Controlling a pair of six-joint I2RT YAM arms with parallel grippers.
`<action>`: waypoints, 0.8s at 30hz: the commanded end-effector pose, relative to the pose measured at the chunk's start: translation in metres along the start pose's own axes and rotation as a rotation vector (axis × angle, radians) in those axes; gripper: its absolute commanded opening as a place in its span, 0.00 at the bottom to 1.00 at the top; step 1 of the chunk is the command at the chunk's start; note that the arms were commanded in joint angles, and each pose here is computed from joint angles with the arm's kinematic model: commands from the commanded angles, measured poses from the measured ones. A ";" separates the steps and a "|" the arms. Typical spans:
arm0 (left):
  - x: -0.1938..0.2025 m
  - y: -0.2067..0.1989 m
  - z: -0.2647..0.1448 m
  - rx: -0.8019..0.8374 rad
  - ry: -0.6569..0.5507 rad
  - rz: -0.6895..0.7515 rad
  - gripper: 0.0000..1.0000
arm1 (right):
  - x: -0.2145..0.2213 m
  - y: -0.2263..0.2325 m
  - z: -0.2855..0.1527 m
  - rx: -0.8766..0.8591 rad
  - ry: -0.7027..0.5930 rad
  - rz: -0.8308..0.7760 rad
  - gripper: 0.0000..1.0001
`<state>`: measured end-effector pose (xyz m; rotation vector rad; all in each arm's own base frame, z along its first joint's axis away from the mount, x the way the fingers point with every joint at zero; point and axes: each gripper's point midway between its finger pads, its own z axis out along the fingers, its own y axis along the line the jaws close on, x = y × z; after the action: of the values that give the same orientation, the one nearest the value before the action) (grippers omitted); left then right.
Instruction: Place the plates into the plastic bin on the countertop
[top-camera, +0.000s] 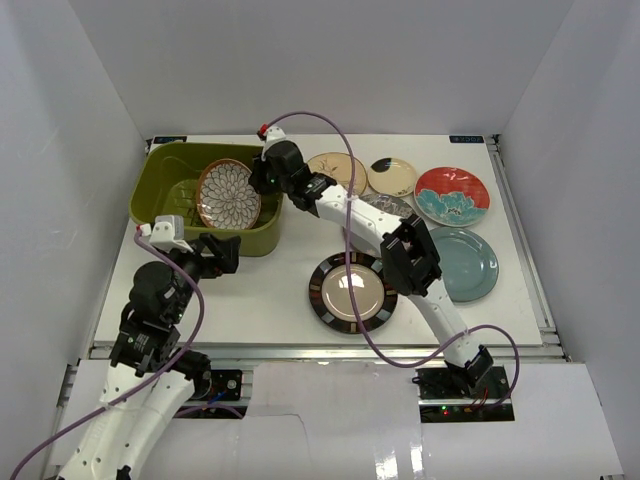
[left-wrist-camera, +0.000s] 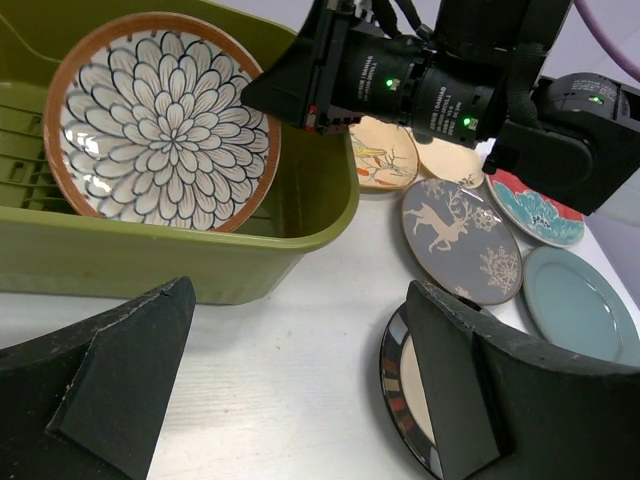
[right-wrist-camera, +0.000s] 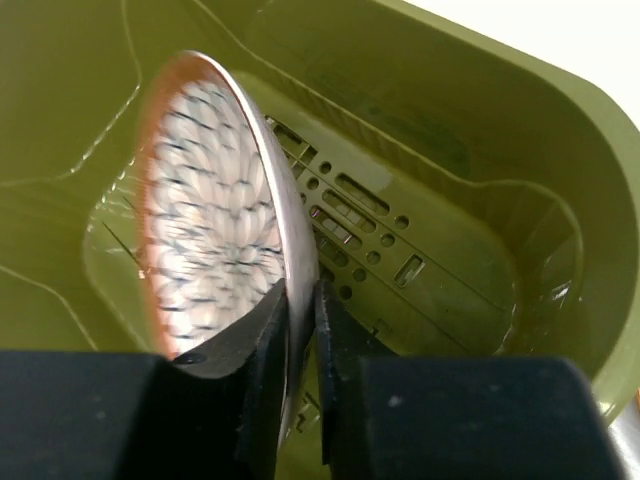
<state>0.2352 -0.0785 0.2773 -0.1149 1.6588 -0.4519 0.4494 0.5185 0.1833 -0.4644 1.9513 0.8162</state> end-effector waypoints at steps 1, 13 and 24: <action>0.000 -0.004 0.001 0.024 0.003 0.000 0.98 | -0.023 0.023 -0.001 -0.009 -0.128 -0.056 0.23; -0.001 -0.015 -0.003 0.059 0.044 -0.042 0.98 | 0.005 0.001 -0.011 0.074 -0.048 -0.165 0.52; 0.060 -0.055 -0.022 0.273 0.378 -0.164 0.98 | -0.056 0.035 -0.056 -0.093 -0.126 -0.085 0.61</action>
<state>0.2140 -0.1264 0.2495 -0.0130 1.8748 -0.7233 0.4214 0.5160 0.1833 -0.5895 1.8834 0.7333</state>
